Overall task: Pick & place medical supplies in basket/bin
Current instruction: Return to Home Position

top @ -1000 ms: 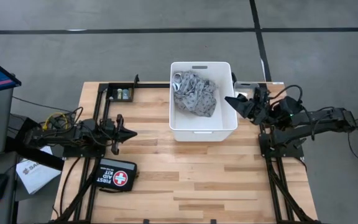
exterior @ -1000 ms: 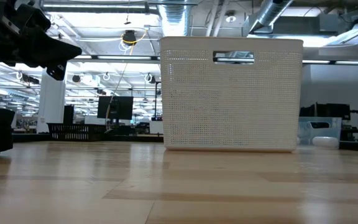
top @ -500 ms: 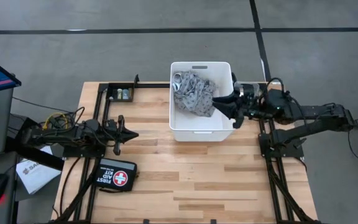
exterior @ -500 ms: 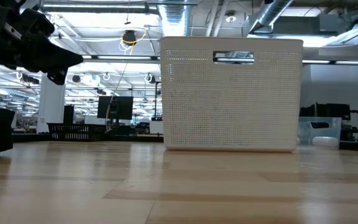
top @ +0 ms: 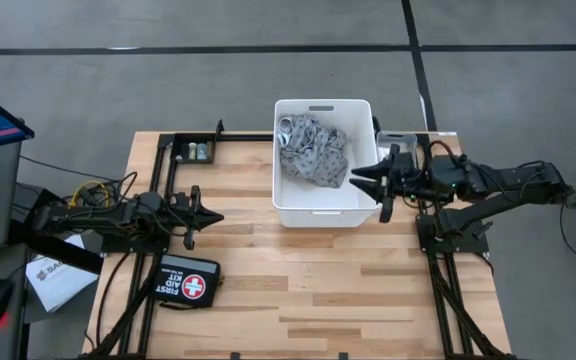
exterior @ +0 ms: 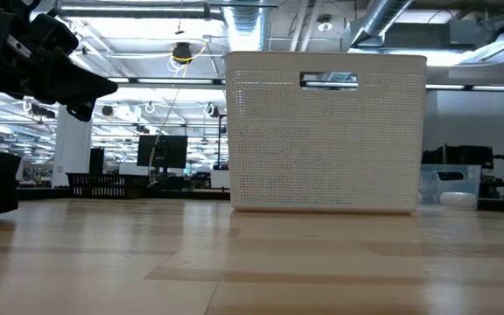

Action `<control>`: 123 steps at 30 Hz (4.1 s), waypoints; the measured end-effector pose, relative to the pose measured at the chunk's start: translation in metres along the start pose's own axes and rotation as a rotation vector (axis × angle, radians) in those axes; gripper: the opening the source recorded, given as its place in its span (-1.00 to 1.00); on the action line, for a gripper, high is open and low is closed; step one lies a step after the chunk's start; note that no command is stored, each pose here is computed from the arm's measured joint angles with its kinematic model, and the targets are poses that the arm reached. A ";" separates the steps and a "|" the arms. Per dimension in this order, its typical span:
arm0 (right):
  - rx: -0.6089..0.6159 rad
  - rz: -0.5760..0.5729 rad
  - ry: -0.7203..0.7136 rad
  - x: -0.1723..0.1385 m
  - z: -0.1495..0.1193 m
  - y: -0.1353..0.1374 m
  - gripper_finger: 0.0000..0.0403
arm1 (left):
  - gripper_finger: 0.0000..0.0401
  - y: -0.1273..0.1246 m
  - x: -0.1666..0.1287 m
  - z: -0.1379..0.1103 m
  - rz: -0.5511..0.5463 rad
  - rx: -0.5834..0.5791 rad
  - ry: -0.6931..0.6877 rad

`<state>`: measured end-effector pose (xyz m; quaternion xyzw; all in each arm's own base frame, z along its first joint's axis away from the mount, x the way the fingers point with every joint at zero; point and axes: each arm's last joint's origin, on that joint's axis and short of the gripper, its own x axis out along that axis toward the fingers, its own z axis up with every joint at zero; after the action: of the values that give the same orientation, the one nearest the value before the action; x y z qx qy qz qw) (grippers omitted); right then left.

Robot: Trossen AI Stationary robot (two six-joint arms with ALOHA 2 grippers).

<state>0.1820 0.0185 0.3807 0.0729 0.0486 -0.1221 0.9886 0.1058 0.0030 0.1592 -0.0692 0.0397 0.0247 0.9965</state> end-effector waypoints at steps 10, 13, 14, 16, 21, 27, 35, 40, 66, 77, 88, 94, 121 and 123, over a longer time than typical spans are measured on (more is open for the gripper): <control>-0.032 0.148 0.129 -0.021 -0.010 0.003 -0.44 | -1.00 0.000 0.000 0.000 0.000 0.000 0.000; -0.054 0.206 0.123 -0.031 -0.011 0.000 -0.44 | -0.99 0.000 0.000 0.000 0.000 0.000 0.000; -0.055 0.222 0.114 -0.035 -0.012 -0.002 -0.44 | -0.99 0.000 0.000 0.000 0.000 0.000 0.000; -0.057 0.247 0.097 -0.043 -0.016 -0.006 -0.44 | -0.98 0.000 0.000 0.000 0.000 0.000 0.000; -0.036 0.265 0.060 -0.055 -0.039 -0.017 -0.44 | -0.99 0.000 0.000 0.000 0.000 0.000 -0.001; 0.008 0.269 0.008 -0.065 -0.067 -0.027 -0.44 | -0.99 0.000 0.000 0.000 0.000 0.000 -0.001; 0.070 0.224 -0.045 -0.083 -0.112 -0.050 -0.44 | -0.99 0.000 0.000 0.000 0.000 0.000 -0.001; 0.119 0.205 -0.080 -0.090 -0.135 -0.059 -0.44 | -1.00 0.000 0.000 0.000 0.000 0.000 -0.001; 0.148 0.134 -0.091 -0.067 -0.185 -0.065 -0.44 | -1.00 0.000 0.000 0.000 0.000 0.000 0.004; 0.145 0.150 -0.129 -0.062 -0.193 -0.064 -0.44 | -1.00 0.000 0.000 0.000 0.000 0.000 0.004; 0.222 0.340 -0.190 -0.066 -0.186 -0.055 -0.50 | -1.00 0.000 0.000 0.000 0.001 0.000 0.004; 0.319 0.478 -0.138 -0.070 -0.187 -0.046 -0.53 | -1.00 0.000 0.000 0.000 0.000 0.000 0.004; 0.176 0.279 0.102 -0.063 -0.213 -0.059 -0.55 | -1.00 0.000 0.000 0.000 0.001 0.000 0.005; 0.127 0.263 0.091 -0.062 -0.213 -0.060 -0.55 | -1.00 0.000 0.000 0.000 0.001 0.000 0.004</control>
<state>0.0902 0.0087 0.1705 0.1467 0.0756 0.0093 0.9862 0.1061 0.0030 0.1587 -0.0693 0.0418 0.0249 0.9964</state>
